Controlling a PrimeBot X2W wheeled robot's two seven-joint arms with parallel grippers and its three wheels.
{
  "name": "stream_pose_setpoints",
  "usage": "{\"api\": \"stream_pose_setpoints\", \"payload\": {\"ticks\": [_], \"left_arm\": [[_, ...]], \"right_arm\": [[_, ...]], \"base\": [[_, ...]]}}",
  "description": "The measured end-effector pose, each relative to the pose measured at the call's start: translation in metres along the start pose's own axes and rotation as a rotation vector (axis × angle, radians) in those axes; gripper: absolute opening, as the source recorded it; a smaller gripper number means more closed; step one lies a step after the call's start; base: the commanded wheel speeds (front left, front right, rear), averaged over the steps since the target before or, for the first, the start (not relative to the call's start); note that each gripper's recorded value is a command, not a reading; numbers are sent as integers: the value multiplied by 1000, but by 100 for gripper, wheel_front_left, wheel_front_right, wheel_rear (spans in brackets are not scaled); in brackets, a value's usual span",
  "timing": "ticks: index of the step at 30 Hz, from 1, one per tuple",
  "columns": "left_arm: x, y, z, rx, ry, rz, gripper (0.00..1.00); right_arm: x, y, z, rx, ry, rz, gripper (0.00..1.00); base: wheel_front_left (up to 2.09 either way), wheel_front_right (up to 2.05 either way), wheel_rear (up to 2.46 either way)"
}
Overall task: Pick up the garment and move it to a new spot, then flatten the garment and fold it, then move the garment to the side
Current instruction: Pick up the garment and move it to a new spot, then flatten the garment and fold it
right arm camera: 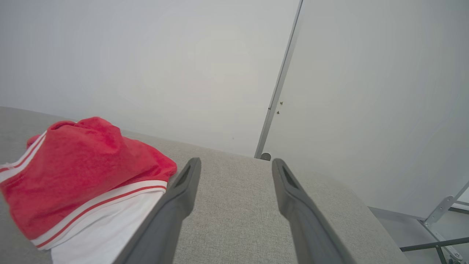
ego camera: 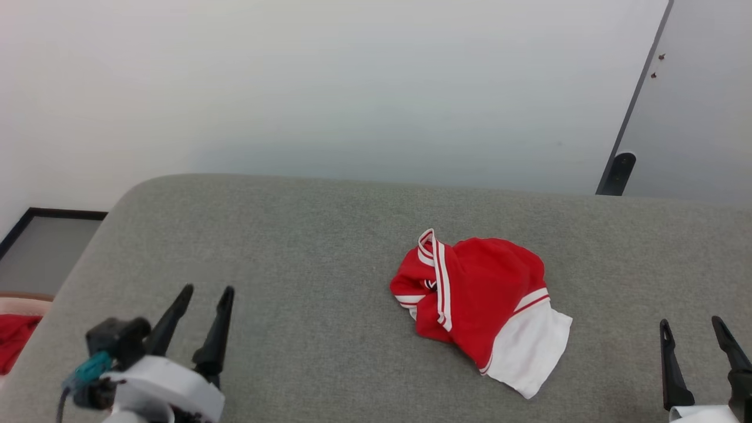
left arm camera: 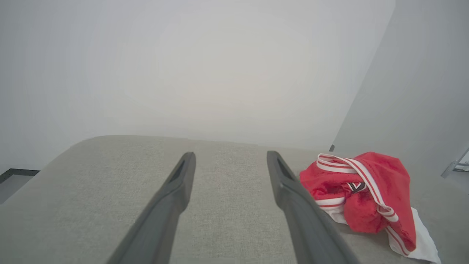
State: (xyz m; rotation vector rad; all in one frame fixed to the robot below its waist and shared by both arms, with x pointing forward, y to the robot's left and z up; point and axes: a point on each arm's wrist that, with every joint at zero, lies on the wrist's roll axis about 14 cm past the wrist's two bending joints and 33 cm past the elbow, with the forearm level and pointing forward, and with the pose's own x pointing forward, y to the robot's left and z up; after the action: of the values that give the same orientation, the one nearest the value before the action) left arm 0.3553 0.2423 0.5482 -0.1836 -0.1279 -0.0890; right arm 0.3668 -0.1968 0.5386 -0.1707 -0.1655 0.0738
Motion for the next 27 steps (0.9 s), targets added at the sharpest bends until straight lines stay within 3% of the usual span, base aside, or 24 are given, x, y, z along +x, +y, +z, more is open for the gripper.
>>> {"api": "stream_pose_setpoints", "payload": {"ticks": [11,27], "left_arm": [[-32,44,4,4,-36,156,100],[-35,44,2,-14,-52,178,100]], "right_arm": [[-4,-10,-3,-6,9,-29,100],[-4,1,-8,1,26,-2,100]], "base": [[0,0,0],[0,0,0]]}}
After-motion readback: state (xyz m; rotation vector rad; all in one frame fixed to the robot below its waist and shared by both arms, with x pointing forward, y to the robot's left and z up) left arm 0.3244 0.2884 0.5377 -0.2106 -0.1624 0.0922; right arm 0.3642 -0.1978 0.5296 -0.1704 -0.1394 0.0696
